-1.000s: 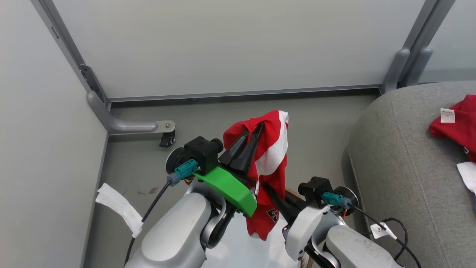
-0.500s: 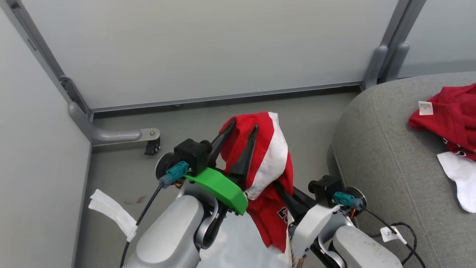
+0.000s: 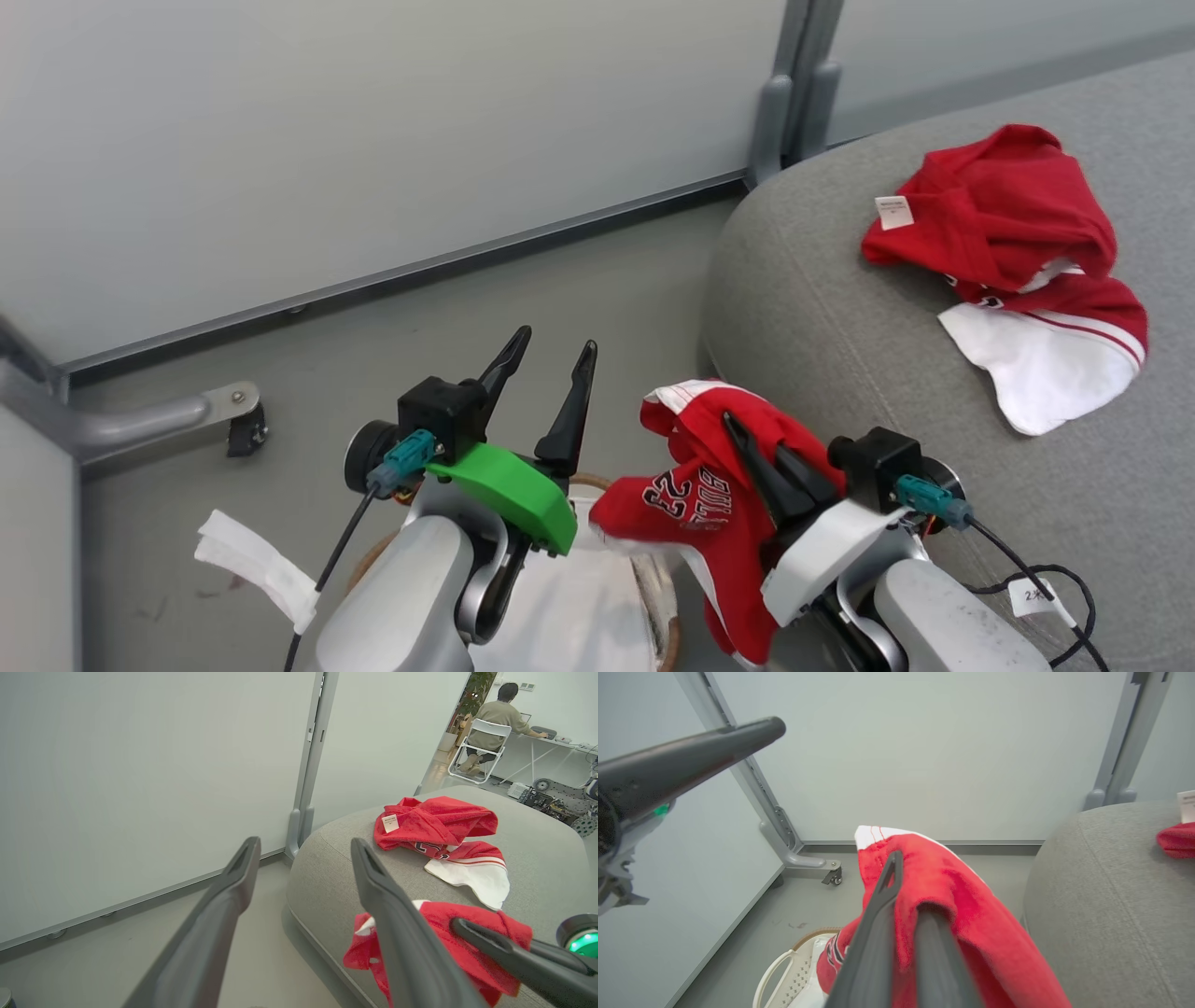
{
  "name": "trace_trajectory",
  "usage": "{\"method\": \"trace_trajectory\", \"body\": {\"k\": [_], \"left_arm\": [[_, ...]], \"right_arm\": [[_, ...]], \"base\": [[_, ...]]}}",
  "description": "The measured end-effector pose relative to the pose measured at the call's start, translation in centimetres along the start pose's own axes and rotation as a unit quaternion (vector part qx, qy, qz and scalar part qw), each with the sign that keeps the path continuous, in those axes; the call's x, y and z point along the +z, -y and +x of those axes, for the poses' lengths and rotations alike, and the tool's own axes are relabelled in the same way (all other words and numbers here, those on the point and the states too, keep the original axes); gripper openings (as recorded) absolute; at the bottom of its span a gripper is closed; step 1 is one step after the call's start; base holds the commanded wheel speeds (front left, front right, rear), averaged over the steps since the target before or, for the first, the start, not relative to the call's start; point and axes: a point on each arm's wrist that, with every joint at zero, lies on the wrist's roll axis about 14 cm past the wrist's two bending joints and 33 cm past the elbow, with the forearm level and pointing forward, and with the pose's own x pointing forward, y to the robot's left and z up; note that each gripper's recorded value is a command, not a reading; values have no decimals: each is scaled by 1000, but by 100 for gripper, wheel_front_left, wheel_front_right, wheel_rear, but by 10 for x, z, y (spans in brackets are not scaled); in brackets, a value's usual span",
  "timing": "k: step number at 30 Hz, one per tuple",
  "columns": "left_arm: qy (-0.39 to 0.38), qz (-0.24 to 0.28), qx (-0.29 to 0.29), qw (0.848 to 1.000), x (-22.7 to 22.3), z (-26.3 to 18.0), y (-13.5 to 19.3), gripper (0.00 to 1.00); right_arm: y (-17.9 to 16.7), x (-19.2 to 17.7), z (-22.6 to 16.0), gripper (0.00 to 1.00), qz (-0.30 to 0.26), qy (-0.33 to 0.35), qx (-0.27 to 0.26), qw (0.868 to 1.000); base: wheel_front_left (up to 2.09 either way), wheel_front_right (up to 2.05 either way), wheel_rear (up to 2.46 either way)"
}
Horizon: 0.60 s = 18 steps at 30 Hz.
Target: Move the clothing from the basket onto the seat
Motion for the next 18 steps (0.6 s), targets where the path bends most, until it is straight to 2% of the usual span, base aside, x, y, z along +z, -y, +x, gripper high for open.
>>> {"method": "trace_trajectory", "body": {"k": [11,15,18], "left_arm": [[-35,-20,-86,995,-33,32,53,100],[-50,-27,-128,990,-46,40,78,100],[-56,-32,-147,987,-53,46,87,100]], "right_arm": [[76,37,-60,0,-26,50,-133,989],[110,62,-86,0,-56,78,-190,977],[122,76,-91,0,-95,80,-200,972]], "base": [[0,0,0],[0,0,0],[0,0,0]]}}
